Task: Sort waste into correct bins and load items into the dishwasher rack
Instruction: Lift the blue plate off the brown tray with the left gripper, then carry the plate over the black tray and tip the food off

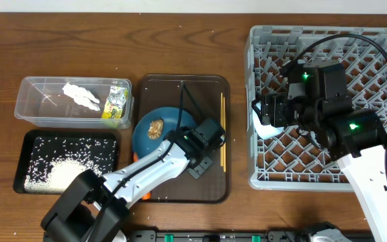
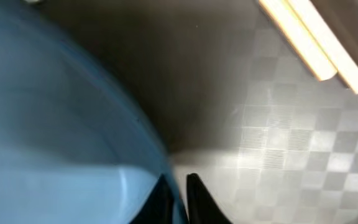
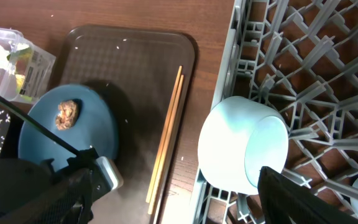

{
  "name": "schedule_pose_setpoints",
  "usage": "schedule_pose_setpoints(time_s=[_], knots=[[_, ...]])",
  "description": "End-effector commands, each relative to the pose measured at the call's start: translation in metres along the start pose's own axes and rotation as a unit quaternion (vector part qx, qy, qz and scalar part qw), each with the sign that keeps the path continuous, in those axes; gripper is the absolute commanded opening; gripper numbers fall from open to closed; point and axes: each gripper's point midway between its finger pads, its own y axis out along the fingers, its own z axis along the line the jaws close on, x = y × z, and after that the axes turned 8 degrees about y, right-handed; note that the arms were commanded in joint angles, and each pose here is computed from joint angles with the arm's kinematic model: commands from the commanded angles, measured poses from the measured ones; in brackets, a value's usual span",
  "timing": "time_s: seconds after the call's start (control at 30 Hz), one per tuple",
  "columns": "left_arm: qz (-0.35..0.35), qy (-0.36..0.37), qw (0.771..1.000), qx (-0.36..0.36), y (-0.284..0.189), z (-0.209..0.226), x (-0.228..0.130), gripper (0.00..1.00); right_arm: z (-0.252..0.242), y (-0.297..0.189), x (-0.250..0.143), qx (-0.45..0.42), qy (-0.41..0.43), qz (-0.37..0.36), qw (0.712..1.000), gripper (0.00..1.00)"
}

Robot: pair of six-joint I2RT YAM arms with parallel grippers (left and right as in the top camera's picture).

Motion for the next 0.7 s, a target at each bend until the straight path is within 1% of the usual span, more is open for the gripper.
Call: schedule_pose_setpoints(time_s=[0.0, 0.13, 0.27, 0.4, 0.53, 0.63, 0.67], knots=[[-0.009, -0.004, 1.0, 0.001, -0.009, 0.003, 0.009, 0.06, 0.008, 0.0, 0.001, 0.005, -0.007, -0.002, 1.0, 0.78], [-0.044, -0.018, 0.999, 0.005, -0.054, 0.009, 0.032, 0.06, 0.007, -0.001, 0.002, 0.005, -0.006, -0.003, 1.0, 0.78], [-0.111, -0.045, 0.993, 0.011, -0.117, 0.016, 0.062, 0.06, 0.007, -0.001, 0.002, 0.005, -0.007, -0.003, 1.0, 0.78], [-0.175, -0.083, 0.981, 0.013, -0.17, 0.024, 0.079, 0.06, 0.007, 0.0, 0.002, 0.005, -0.007, -0.002, 1.0, 0.78], [-0.221, -0.155, 0.963, 0.016, -0.207, 0.045, 0.082, 0.06, 0.007, 0.0, 0.002, 0.005, -0.007, -0.002, 1.0, 0.78], [-0.246, -0.25, 0.936, 0.018, -0.226, 0.073, 0.069, 0.06, 0.007, 0.0, 0.001, 0.005, -0.007, -0.002, 1.0, 0.78], [-0.252, -0.272, 0.929, 0.015, -0.231, 0.08, 0.065, 0.06, 0.007, 0.0, 0.001, 0.005, -0.007, -0.002, 1.0, 0.78]])
